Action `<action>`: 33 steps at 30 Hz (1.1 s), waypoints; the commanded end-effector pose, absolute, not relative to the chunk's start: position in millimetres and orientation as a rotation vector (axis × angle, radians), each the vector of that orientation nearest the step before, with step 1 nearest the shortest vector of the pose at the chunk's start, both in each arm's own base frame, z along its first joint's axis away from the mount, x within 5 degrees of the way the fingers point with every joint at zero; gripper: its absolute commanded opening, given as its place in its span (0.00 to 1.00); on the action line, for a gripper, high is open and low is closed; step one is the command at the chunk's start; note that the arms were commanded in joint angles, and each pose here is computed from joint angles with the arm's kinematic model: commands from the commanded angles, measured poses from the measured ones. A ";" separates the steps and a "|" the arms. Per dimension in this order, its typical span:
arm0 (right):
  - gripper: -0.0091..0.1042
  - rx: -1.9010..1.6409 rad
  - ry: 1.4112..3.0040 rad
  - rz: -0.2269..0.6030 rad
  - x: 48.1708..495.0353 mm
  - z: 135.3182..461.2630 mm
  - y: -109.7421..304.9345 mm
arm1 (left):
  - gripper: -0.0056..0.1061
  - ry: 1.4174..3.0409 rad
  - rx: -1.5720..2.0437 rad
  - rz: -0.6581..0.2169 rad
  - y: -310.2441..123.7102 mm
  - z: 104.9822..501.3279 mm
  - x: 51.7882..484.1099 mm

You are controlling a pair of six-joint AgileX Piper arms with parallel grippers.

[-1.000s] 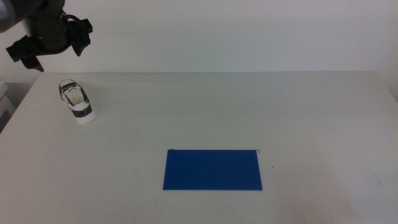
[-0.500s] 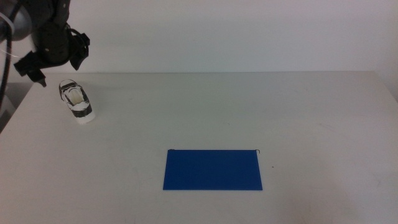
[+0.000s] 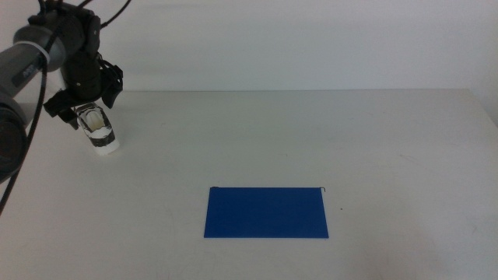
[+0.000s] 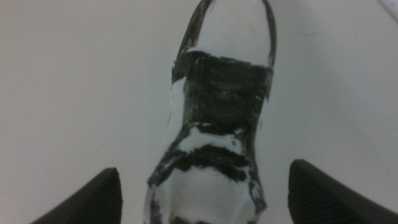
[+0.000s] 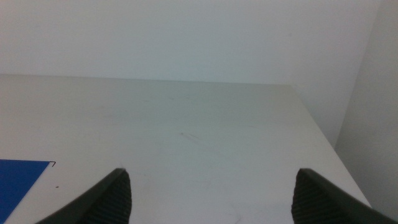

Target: Use one arm to grab the shoe from the table and place it on the mat.

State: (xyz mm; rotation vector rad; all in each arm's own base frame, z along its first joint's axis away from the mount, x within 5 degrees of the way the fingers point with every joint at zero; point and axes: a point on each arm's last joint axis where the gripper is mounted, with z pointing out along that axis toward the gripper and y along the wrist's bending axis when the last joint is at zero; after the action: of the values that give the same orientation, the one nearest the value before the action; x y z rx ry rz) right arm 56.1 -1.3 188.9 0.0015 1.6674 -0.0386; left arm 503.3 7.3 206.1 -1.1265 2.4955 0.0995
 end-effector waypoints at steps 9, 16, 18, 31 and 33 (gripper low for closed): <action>0.67 -0.015 1.558 -0.057 54.6 200.5 -1.4 | 0.85 2.406 -1.097 0.109 14.4 230.5 505.8; 0.67 -0.015 1.558 -0.057 54.6 200.5 -1.4 | 0.78 2.409 -1.116 0.105 20.1 223.4 507.7; 0.67 -0.015 1.558 -0.057 54.6 200.5 -1.4 | 0.68 2.407 -1.128 0.098 23.1 223.3 507.6; 0.67 -0.015 1.558 -0.057 54.6 200.5 -1.4 | 0.03 2.412 -1.162 0.135 9.8 247.0 494.4; 0.67 -0.015 1.558 -0.057 54.6 200.5 -1.4 | 0.03 2.421 -1.155 0.172 3.0 256.2 488.3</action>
State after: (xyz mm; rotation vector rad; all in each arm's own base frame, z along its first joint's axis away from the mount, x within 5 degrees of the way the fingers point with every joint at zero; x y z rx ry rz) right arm 56.1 -1.3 188.9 0.0015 1.6674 -0.0386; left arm 498.0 9.2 198.0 -1.1893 2.5311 0.2055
